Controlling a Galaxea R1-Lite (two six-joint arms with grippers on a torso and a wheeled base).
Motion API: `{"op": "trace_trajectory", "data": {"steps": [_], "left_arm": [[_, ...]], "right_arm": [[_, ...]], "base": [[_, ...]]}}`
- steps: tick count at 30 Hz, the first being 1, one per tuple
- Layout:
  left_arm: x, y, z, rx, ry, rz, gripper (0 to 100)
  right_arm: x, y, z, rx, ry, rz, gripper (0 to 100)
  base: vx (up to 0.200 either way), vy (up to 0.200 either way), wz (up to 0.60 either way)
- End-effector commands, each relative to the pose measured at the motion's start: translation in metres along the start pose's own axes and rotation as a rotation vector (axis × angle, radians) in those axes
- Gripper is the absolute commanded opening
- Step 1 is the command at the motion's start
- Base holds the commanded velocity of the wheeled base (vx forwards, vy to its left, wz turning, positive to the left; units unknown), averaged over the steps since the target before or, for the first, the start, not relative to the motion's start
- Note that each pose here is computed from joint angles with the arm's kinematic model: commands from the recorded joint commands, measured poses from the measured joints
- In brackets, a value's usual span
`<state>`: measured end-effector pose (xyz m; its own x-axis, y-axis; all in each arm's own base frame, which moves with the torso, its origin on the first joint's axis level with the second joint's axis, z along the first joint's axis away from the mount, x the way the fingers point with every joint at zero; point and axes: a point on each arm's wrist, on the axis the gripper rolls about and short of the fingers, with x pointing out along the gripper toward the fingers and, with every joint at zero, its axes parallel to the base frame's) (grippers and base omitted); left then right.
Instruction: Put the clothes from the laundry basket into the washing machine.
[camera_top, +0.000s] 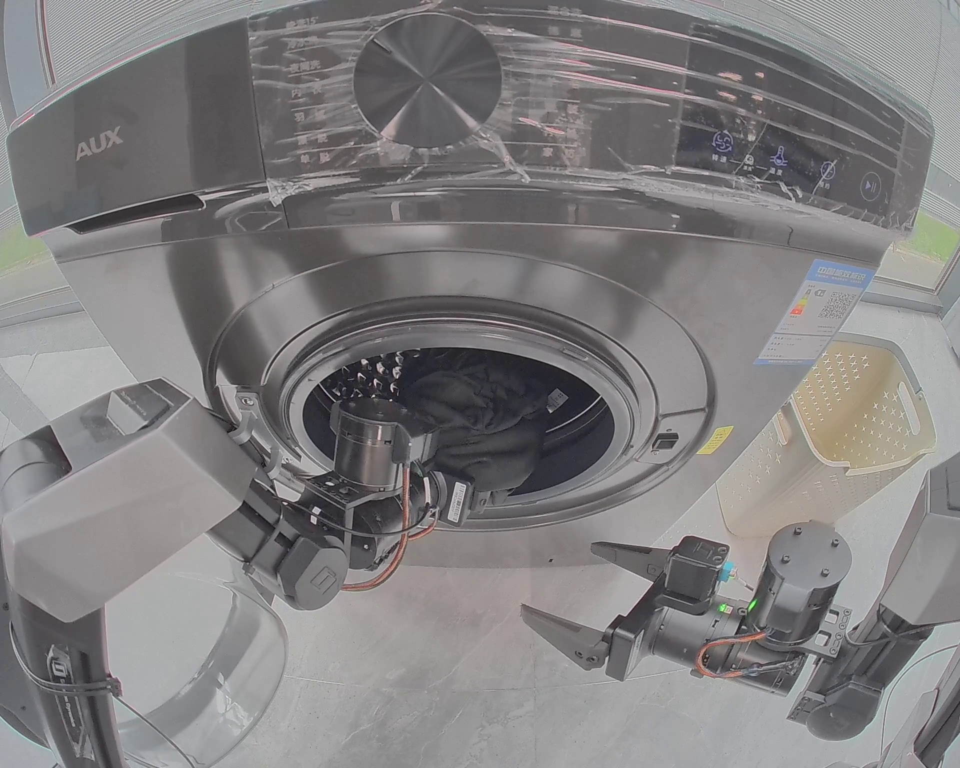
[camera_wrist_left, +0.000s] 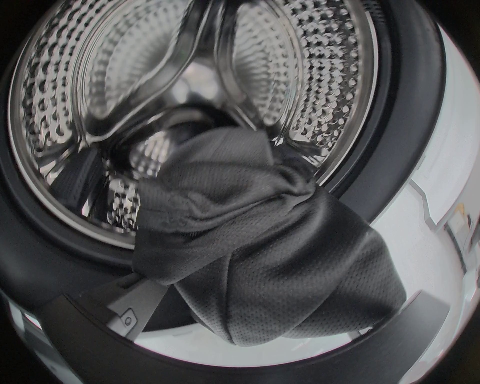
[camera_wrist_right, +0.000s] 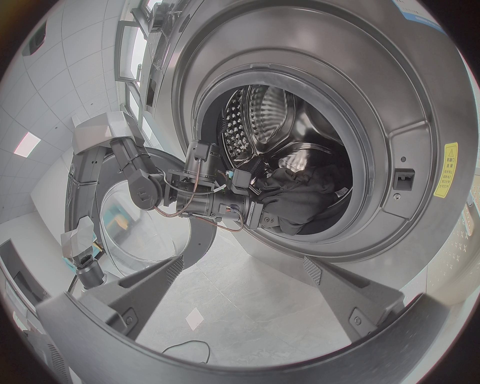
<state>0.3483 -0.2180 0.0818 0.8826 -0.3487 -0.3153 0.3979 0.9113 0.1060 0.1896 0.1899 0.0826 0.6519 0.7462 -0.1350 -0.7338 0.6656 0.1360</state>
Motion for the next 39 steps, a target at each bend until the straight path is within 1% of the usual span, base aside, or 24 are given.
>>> {"op": "trace_trajectory", "data": {"steps": [1, 2, 3, 6, 7, 8, 9, 12, 13, 14, 15, 16, 19, 22, 25, 28, 29, 31, 34, 35, 36, 37, 38, 39], "left_arm": [[-0.001, 0.001, -0.014, 0.09, -0.021, -0.019, 100], [0.001, 0.005, -0.019, 0.147, -0.06, -0.021, 100], [0.001, 0.006, -0.02, 0.17, -0.082, -0.033, 100], [-0.001, 0.003, -0.021, 0.199, -0.111, -0.07, 100], [-0.003, 0.003, -0.02, 0.218, -0.111, -0.079, 100], [-0.003, 0.003, -0.02, 0.218, -0.111, -0.079, 100], [-0.003, 0.004, -0.02, 0.257, -0.122, -0.091, 100], [-0.005, 0.009, -0.021, 0.341, -0.14, -0.156, 100], [-0.006, 0.011, -0.021, 0.376, -0.158, -0.194, 100], [-0.006, 0.012, -0.021, 0.386, -0.166, -0.208, 100], [-0.007, 0.012, -0.023, 0.405, -0.176, -0.23, 100], [-0.008, 0.012, -0.025, 0.413, -0.185, -0.244, 100], [-0.011, 0.011, -0.028, 0.416, -0.199, -0.269, 100], [-0.012, 0.012, -0.028, 0.413, -0.199, -0.271, 100], [-0.014, 0.012, -0.029, 0.402, -0.192, -0.282, 100], [-0.012, 0.011, -0.027, 0.358, -0.185, -0.278, 100], [-0.009, 0.009, -0.021, 0.309, -0.195, -0.276, 100], [-0.003, 0.009, -0.014, 0.254, -0.22, -0.257, 100], [0.004, 0.008, -0.007, 0.201, -0.242, -0.231, 100], [0.005, 0.007, -0.004, 0.178, -0.248, -0.23, 100], [0.006, 0.007, -0.001, 0.143, -0.253, -0.232, 0], [0.007, 0.006, 0.001, 0.111, -0.255, -0.229, 0], [0.009, 0.004, 0.007, 0.062, -0.269, -0.218, 0], [0.01, 0.001, 0.011, 0.032, -0.281, -0.215, 0]], "right_arm": [[0.0, 0.0, 0.0, -0.001, -0.001, 0.001, 100], [0.0, 0.0, 0.0, -0.001, -0.001, 0.001, 100], [0.0, 0.0, 0.0, -0.001, -0.001, 0.001, 100], [0.0, 0.0, 0.0, -0.001, 0.001, 0.002, 100], [0.0, 0.0, 0.0, 0.001, 0.0, 0.002, 100], [0.0, 0.0, 0.0, 0.001, 0.0, 0.002, 100], [0.0, 0.0, 0.0, 0.001, 0.0, 0.002, 100], [0.0, 0.0, -0.001, 0.001, 0.003, 0.002, 100], [0.0, 0.0, 0.0, 0.001, 0.001, 0.002, 100], [0.0, 0.0, 0.0, 0.001, 0.001, 0.002, 100], [0.0, 0.0, 0.0, 0.001, 0.001, 0.002, 100], [0.0, 0.0, 0.0, 0.001, 0.001, 0.002, 100], [0.0, 0.0, -0.001, 0.001, 0.003, 0.002, 100], [0.0, 0.0, -0.001, 0.001, 0.003, 0.002, 100], [0.0, 0.001, -0.001, 0.001, 0.004, 0.003, 100], [0.0, 0.0, -0.001, 0.001, 0.003, 0.002, 100], [0.0, 0.0, -0.001, 0.001, 0.003, 0.002, 100], [0.0, 0.001, -0.001, 0.001, 0.003, 0.003, 100], [0.0, 0.001, -0.001, 0.001, 0.003, 0.003, 100], [0.0, 0.0, -0.001, 0.001, 0.003, 0.002, 100], [0.0, 0.0, -0.001, 0.001, 0.003, 0.002, 100], [0.0, 0.0, -0.001, 0.001, 0.003, 0.002, 100], [0.0, 0.0, -0.001, 0.001, 0.004, 0.002, 100], [0.0, 0.0, -0.001, 0.001, 0.003, 0.002, 100]], "base": [[0.0, 0.0, 0.0], [0.0, 0.0, 0.0], [0.0, 0.0, 0.0], [0.0, 0.0, 0.0], [0.0, 0.0, 0.0], [0.0, 0.0, 0.0], [0.0, 0.0, 0.0], [0.0, 0.0, 0.0], [0.0, 0.0, 0.0], [0.0, 0.0, 0.0], [0.0, 0.0, 0.0], [0.0, 0.0, 0.0], [0.0, 0.0, 0.0], [0.0, 0.0, 0.0], [0.0, 0.0, 0.0], [0.0, 0.0, 0.0], [0.0, 0.0, 0.0], [0.0, 0.0, 0.0], [0.0, 0.0, 0.0], [0.0, 0.0, 0.0], [0.0, 0.0, 0.0], [0.0, 0.0, 0.0], [0.0, 0.0, 0.0], [0.0, 0.0, 0.0]]}}
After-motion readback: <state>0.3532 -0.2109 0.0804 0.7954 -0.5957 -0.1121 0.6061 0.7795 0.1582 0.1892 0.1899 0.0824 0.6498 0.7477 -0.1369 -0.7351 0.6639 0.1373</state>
